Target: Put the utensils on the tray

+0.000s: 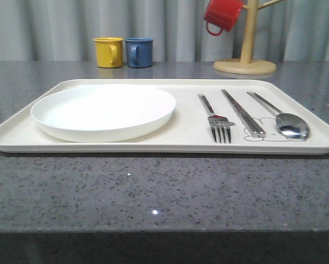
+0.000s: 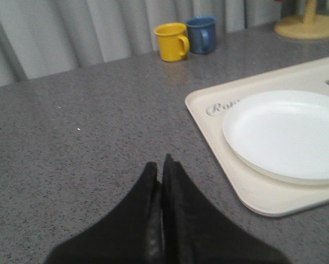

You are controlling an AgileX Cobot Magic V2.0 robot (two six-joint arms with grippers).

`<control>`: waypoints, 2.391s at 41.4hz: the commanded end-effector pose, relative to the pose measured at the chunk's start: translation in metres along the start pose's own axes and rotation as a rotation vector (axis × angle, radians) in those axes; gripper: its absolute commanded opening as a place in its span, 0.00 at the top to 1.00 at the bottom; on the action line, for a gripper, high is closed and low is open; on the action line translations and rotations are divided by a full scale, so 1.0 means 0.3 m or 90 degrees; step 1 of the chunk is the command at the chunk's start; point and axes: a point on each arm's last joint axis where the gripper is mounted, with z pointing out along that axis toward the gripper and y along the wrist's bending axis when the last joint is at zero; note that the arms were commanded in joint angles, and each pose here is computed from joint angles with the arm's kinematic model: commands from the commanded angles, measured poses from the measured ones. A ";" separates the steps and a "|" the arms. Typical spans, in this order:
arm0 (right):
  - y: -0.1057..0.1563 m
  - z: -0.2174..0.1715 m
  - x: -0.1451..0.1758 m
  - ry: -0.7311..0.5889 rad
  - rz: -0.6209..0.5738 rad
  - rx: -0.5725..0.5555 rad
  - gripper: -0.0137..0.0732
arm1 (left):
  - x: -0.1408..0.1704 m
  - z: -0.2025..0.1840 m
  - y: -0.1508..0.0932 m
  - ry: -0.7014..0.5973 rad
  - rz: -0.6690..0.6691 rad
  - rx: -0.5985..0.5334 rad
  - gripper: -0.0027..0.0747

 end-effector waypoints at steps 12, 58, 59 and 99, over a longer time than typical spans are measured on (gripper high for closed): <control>0.003 -0.013 -0.036 -0.049 -0.006 -0.004 0.92 | 0.243 0.048 -0.022 -0.219 -0.128 -0.114 0.99; 0.003 -0.012 -0.036 -0.048 -0.006 -0.004 0.92 | 0.288 0.059 -0.037 -0.169 -0.075 -0.092 0.99; 0.003 -0.012 -0.036 -0.048 -0.006 -0.004 0.92 | 0.288 0.059 -0.037 -0.169 -0.075 -0.092 0.99; -0.043 0.071 0.093 -0.284 -0.004 0.094 0.92 | 0.288 0.059 -0.037 -0.169 -0.075 -0.092 0.99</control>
